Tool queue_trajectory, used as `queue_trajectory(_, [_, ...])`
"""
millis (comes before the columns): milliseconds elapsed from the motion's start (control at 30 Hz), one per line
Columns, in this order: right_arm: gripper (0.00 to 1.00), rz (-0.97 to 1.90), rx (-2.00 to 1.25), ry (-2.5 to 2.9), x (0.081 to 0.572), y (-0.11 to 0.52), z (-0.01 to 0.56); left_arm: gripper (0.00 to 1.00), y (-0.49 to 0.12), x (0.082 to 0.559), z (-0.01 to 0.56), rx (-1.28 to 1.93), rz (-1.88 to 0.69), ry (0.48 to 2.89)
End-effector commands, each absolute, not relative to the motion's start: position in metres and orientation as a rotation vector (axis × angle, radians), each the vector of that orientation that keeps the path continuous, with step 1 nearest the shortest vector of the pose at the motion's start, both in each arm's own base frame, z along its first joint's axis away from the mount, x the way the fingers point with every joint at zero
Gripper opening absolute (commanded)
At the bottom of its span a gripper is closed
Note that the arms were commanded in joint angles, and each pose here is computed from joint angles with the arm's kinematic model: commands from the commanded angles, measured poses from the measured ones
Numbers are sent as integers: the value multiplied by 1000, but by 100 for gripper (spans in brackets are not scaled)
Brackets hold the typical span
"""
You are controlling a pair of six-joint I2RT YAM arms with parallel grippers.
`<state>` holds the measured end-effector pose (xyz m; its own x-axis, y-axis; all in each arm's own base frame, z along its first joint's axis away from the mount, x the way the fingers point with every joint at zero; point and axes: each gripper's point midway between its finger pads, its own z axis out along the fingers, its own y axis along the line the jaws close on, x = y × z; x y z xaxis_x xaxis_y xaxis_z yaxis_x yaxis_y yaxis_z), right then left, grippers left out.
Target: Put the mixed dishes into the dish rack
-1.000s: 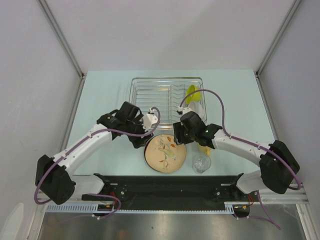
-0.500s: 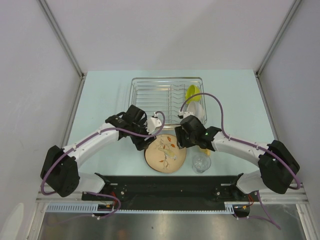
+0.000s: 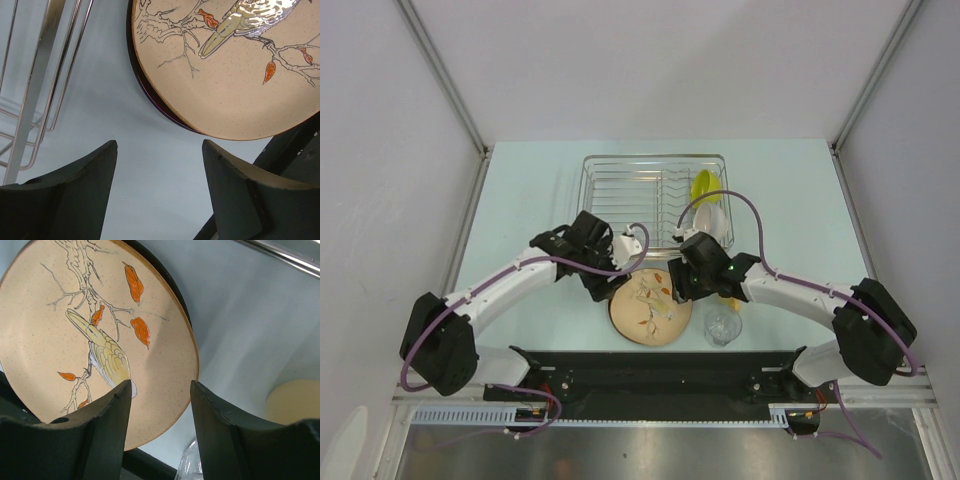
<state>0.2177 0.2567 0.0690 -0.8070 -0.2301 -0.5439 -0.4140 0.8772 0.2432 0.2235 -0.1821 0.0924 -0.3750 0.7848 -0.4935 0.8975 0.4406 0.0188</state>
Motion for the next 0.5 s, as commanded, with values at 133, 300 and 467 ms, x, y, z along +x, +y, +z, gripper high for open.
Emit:
queue_trajectory(133, [56, 389, -494, 2563, 210, 241, 64, 74, -181, 214, 95, 1416, -374, 2252])
queue_trajectory(300, [56, 384, -505, 2562, 208, 243, 63, 74, -182, 209, 83, 1394, -408, 2302])
queue_trajectory(467, [56, 421, -523, 2573, 205, 249, 61, 74, -186, 208, 75, 1377, -438, 2317])
